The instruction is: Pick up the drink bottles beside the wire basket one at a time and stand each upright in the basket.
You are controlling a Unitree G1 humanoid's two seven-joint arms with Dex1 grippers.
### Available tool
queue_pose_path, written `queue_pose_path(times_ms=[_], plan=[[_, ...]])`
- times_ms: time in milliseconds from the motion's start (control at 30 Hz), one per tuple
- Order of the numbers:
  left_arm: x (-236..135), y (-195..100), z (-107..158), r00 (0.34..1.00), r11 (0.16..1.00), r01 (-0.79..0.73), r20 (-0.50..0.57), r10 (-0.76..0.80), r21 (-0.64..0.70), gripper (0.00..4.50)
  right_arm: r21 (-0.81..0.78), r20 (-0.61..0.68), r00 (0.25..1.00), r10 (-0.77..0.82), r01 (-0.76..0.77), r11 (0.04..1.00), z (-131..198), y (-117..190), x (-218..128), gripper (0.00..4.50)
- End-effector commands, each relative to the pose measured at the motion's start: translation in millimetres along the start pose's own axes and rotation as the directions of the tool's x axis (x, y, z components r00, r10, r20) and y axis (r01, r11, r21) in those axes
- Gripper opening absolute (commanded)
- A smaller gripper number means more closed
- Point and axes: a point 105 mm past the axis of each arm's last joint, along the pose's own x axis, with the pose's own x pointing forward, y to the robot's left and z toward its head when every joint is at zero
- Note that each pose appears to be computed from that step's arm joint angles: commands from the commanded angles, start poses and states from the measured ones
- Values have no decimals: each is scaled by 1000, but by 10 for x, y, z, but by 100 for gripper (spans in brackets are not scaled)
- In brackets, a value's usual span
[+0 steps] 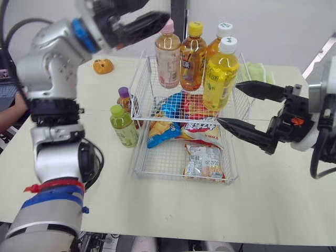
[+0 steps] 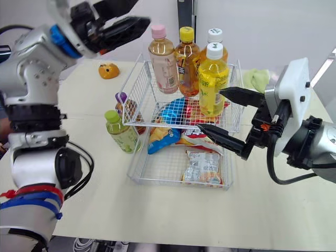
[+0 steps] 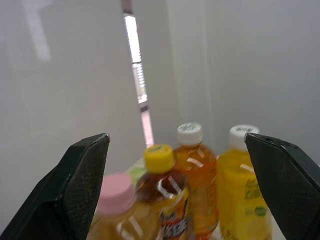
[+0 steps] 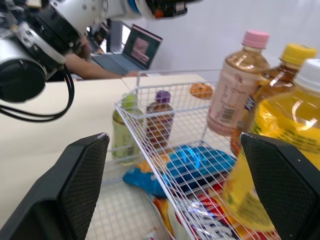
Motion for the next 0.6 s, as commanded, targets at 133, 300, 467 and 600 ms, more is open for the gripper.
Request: queue_pose_path(times_ms=[133, 300, 467, 600], plan=[[-812, 47, 100, 968, 966, -243, -36, 247, 85, 449, 6, 34, 991, 133, -133, 991, -18, 41, 156, 450], [-1521, -206, -243, 905, 922, -387, -182, 385, 22, 449, 9, 36, 980, 197, -197, 980, -68, 39, 236, 450], [-1999, -666, -607, 840, 872, -484, -320, 438, -78, 449, 9, 46, 972, 231, -232, 973, -80, 30, 288, 450], [-2162, -980, -733, 804, 837, -536, -367, 468, -107, 449, 0, 52, 969, 243, -243, 970, -76, 47, 250, 450]])
